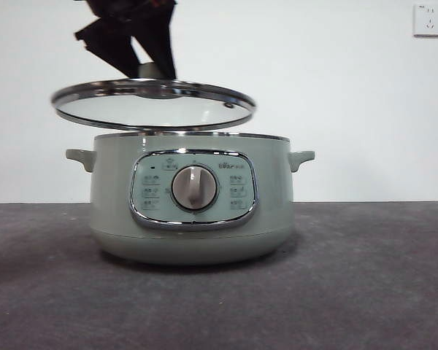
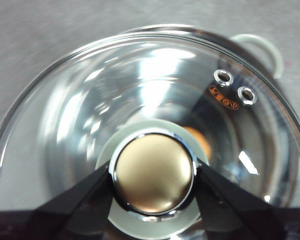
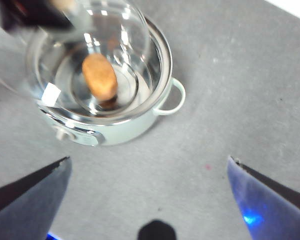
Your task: Pick up the potato,open the lid,put the potato in the pot,close the lid
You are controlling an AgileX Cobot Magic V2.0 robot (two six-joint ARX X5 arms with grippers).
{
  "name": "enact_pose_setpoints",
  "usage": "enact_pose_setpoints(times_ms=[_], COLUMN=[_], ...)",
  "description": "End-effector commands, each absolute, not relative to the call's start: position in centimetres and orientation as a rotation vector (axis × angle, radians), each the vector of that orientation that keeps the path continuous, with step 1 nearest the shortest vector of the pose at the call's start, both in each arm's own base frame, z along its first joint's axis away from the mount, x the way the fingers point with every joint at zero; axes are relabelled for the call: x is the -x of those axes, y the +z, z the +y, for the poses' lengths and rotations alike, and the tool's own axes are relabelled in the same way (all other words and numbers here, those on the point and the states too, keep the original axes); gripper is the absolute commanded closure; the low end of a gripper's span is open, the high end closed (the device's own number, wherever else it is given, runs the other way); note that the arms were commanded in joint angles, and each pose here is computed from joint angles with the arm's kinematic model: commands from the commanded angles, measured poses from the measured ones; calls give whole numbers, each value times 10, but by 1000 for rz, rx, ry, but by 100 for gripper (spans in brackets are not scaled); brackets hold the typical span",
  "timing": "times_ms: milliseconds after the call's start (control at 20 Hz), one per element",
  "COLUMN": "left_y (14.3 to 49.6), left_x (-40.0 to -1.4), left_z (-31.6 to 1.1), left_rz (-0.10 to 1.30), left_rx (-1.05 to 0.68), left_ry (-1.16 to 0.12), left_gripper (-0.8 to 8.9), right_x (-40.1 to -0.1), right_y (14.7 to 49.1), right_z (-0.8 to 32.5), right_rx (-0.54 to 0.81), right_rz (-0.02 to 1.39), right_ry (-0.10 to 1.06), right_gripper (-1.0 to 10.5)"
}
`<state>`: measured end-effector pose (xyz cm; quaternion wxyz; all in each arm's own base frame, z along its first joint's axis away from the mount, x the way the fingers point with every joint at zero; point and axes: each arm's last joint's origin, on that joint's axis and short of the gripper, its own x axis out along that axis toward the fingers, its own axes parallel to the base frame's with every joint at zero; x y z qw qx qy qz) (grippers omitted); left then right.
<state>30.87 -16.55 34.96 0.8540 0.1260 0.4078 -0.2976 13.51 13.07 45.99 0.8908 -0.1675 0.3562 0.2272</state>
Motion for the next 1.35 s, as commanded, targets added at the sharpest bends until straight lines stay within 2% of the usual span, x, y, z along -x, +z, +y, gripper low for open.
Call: enact_pose_setpoints(times_ms=[50,250,400,750,900,1350], left_y=[349,340,334,326,326,326], left_x=[-309,-310,-313,-318,-318,-321], left_z=[-180,-198,-202,-204,-203,-204], left_rz=[822,820,825,847,848,830], left_rx=[-269,-285,-291,-289,-305,-313], left_ry=[-661,-698,-698,-688,-646,-639], left_gripper=[817,817,817,818,819,819], right_x=[-124,-107,-103,-107,-110,-104], right_y=[462,469,470,448,437,441], right_z=[121,110,108,113,116,109], right_rx=[289,200,170,208,238,233], right_rz=[760,759,770,851,885,857], right_ry=[508,633,697,688,685,695], right_gripper=[410,397,247,246,247,249])
